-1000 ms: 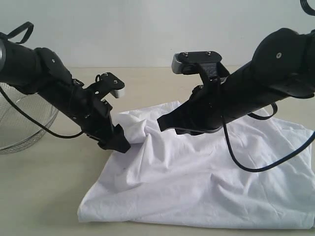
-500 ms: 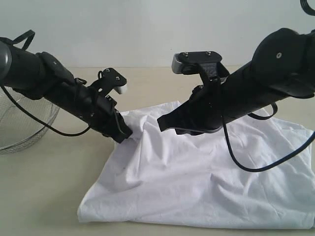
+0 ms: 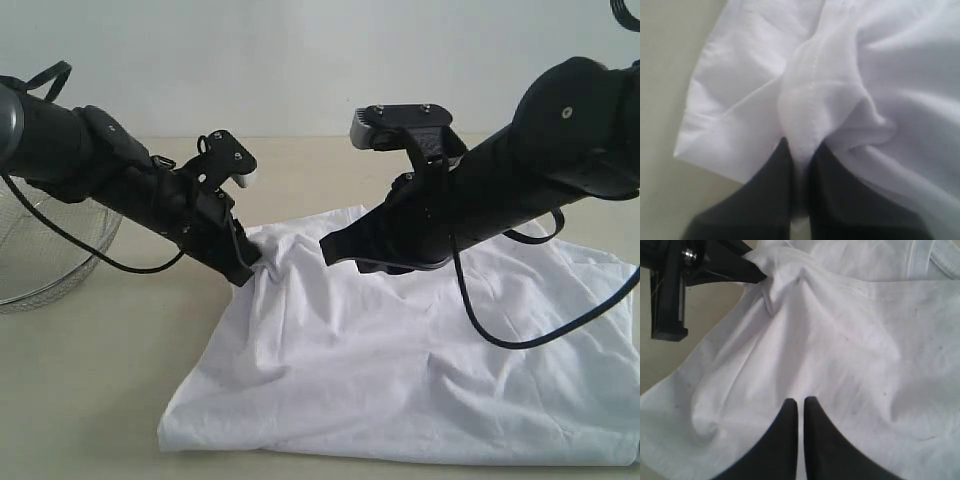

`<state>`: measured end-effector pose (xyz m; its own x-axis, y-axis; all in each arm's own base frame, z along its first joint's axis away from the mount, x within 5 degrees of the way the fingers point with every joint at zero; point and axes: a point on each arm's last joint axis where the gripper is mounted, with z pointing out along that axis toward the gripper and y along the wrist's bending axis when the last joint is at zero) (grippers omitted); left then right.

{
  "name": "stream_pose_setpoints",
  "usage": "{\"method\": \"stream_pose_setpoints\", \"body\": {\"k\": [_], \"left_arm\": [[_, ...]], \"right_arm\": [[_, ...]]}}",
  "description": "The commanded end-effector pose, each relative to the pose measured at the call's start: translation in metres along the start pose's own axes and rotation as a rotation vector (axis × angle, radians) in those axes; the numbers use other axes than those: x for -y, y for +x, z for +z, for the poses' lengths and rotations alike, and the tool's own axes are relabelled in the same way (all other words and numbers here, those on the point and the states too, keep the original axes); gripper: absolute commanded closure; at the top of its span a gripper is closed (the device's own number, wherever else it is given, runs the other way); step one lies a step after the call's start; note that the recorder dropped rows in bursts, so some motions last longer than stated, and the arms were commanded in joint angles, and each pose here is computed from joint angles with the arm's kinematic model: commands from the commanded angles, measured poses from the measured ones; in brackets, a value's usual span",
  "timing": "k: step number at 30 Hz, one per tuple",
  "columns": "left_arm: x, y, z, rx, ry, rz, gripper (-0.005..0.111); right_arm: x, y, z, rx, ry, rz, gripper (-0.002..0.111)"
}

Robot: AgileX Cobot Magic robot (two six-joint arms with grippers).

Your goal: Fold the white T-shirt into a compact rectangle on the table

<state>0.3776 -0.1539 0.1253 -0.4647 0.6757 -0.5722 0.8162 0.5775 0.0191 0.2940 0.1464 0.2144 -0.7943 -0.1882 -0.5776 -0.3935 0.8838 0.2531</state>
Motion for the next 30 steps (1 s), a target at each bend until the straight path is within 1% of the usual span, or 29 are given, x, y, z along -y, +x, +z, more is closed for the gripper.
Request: {"method": "stream_pose_setpoints", "body": {"k": [1,11,14,21,25,27,28,30], "left_arm": [[-0.007,-0.004,-0.002,0.026,-0.07,-0.003,0.102],[-0.019,-0.027,-0.011,0.082,-0.118,0.007,0.102],[-0.021,-0.025,-0.01,0.066,-0.129,-0.004,0.102],[-0.024,-0.015,-0.007,-0.019,-0.148,-0.002,0.102],[-0.024,-0.014,-0.007,-0.027,-0.154,-0.017,0.102],[-0.023,-0.014,-0.007,-0.036,-0.139,-0.018,0.098],[-0.023,-0.013,-0.007,-0.037,-0.137,-0.018,0.093],[-0.023,-0.013,-0.007,-0.037,-0.137,-0.018,0.075]], "right_arm": [[0.001,-0.001,-0.004,0.016,0.007,0.004,0.108],[0.001,-0.001,-0.004,0.018,0.008,0.011,0.108],[0.001,-0.001,-0.004,0.018,0.008,0.011,0.108],[0.002,-0.001,-0.004,0.02,0.009,0.009,0.108],[0.002,-0.001,-0.004,0.02,0.009,0.004,0.108],[0.002,-0.001,-0.004,0.02,0.009,0.004,0.108],[0.002,-0.001,-0.004,0.02,0.009,0.004,0.108],[0.002,-0.001,-0.004,0.02,0.009,0.004,0.108]]}}
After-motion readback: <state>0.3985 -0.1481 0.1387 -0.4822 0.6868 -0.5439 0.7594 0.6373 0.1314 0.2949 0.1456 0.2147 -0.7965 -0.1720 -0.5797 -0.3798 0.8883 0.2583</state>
